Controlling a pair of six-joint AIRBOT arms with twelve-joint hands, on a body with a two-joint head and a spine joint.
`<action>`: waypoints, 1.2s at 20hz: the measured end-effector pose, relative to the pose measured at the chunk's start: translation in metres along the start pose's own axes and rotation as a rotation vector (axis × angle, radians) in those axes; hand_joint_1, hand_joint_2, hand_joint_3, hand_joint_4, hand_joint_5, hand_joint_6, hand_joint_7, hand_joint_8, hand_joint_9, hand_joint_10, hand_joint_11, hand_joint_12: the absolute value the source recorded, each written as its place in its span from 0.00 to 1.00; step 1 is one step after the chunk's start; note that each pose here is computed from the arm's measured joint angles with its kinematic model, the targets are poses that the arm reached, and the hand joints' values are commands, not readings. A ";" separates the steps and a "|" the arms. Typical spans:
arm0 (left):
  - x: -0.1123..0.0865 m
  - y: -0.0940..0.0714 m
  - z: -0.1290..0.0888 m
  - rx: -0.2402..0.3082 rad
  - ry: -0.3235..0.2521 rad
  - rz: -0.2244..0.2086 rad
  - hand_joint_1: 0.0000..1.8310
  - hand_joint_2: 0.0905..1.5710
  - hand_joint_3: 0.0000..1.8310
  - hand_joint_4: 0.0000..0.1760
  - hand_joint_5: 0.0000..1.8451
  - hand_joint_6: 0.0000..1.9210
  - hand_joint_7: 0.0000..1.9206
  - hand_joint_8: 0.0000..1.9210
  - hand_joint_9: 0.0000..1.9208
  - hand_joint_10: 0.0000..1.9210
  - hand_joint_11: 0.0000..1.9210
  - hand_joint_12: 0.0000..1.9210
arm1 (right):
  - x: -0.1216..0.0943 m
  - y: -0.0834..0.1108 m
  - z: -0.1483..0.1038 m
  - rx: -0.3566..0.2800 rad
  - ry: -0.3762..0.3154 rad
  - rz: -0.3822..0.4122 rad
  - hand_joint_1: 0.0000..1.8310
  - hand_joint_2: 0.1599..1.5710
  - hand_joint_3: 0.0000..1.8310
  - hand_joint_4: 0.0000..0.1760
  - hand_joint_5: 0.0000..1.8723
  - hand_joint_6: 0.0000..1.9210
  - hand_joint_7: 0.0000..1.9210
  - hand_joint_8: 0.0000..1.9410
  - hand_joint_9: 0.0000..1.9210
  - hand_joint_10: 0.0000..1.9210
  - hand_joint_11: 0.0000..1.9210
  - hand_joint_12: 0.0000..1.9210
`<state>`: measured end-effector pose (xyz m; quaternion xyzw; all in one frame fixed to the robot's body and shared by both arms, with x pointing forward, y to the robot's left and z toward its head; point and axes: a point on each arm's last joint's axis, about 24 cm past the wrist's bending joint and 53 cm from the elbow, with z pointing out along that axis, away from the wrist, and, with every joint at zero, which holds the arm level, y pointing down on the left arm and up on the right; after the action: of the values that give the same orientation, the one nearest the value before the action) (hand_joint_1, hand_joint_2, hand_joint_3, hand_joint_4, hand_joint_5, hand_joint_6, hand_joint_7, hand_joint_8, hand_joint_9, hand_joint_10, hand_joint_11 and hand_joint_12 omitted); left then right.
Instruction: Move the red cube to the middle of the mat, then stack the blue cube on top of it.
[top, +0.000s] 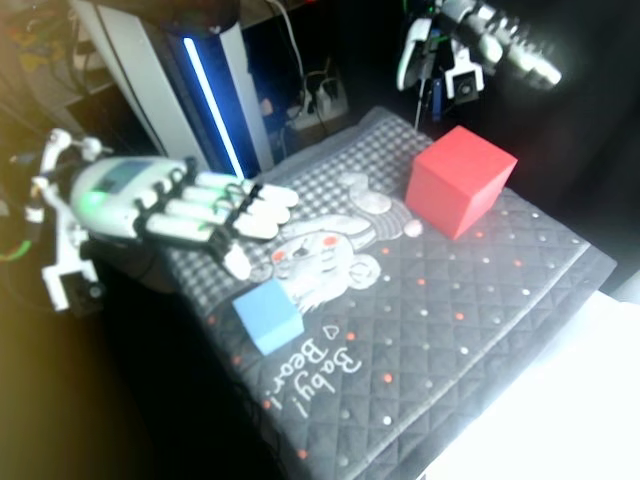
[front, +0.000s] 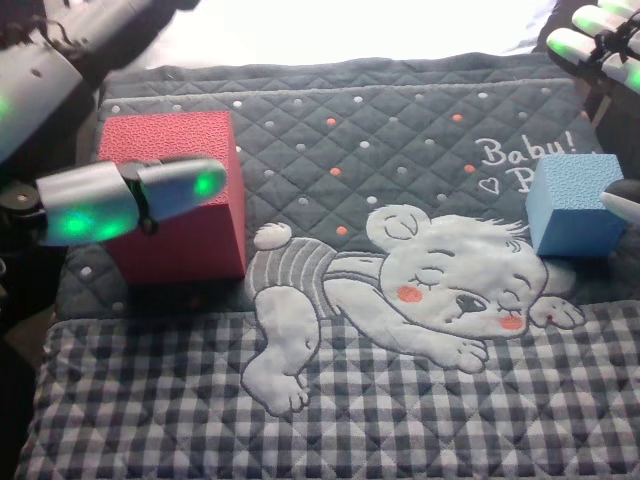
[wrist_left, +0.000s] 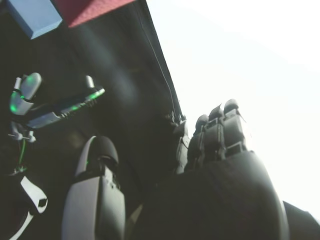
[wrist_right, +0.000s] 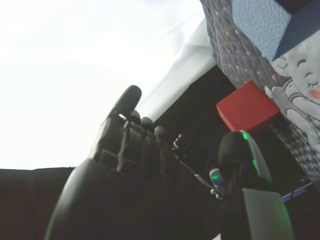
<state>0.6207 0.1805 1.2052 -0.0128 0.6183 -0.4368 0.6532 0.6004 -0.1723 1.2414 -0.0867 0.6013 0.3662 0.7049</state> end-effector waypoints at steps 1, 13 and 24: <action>0.007 0.013 0.002 -0.048 0.022 0.003 0.30 0.56 0.00 0.99 0.00 0.00 0.00 0.00 0.00 0.00 0.00 0.00 | 0.001 -0.001 0.000 0.001 0.004 -0.002 0.34 0.82 0.00 0.00 0.00 0.00 0.00 0.00 0.00 0.00 0.00 0.37; 0.062 0.091 0.019 -0.310 0.191 0.053 0.67 0.66 0.00 0.21 0.17 0.31 0.18 0.23 0.14 0.24 0.00 0.80 | 0.002 -0.006 -0.003 0.027 0.015 0.002 0.27 0.85 0.00 0.00 0.00 0.00 0.00 0.00 0.01 0.00 0.00 0.55; 0.058 0.024 0.031 -0.089 0.136 -0.027 0.78 0.82 0.03 0.61 0.08 1.00 0.19 0.94 0.24 1.00 0.28 1.00 | 0.005 -0.007 -0.005 0.032 0.022 0.005 0.30 0.85 0.00 0.00 0.01 0.00 0.02 0.01 0.06 0.02 0.00 0.67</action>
<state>0.6513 0.1450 1.1534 -0.0207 0.6799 -0.4176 0.6025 0.6008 -0.1786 1.2336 -0.0780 0.6151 0.3574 0.6984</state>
